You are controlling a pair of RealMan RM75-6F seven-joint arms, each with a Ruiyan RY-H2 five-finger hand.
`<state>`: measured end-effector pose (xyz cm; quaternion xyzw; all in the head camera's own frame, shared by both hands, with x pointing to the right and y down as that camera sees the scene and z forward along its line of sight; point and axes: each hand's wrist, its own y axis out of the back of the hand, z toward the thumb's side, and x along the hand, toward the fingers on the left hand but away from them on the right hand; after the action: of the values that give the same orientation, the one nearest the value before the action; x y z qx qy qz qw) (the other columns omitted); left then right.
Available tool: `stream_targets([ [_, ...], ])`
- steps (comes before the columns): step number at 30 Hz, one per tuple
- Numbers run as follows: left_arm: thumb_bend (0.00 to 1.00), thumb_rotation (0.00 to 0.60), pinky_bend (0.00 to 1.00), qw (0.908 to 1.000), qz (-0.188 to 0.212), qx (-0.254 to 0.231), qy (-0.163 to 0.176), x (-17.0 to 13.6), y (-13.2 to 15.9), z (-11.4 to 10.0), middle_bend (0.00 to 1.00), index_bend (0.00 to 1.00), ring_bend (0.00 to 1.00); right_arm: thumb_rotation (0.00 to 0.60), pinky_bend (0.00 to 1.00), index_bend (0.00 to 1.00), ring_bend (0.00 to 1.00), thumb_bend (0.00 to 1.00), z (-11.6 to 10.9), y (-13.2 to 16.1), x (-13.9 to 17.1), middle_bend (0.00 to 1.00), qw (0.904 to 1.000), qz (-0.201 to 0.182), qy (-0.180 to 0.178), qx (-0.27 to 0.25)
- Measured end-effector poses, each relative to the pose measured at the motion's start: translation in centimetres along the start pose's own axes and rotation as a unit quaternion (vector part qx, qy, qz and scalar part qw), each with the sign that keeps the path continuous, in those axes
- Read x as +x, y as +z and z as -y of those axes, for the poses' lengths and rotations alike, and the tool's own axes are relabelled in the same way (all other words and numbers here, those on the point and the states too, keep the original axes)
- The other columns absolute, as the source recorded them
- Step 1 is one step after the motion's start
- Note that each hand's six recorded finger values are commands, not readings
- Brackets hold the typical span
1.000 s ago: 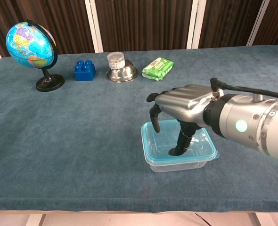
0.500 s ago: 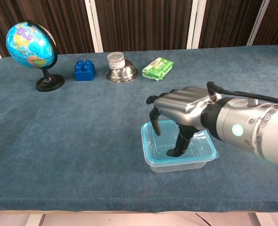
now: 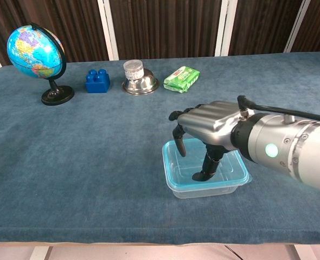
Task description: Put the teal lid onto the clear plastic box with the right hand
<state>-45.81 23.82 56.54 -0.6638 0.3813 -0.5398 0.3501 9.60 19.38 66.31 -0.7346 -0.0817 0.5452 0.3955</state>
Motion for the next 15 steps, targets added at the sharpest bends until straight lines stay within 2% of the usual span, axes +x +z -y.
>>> stream_targets([
  [15, 0.34, 0.600, 0.01, 1.0000, -0.001, -0.001, 0.001, 0.13, -0.06, -0.02, 0.03, 0.00, 0.02, 0.600, 0.00, 0.46, 0.00, 0.05, 0.37, 0.16, -0.36, 0.00, 1.0000, -0.001, 0.004, 0.000],
])
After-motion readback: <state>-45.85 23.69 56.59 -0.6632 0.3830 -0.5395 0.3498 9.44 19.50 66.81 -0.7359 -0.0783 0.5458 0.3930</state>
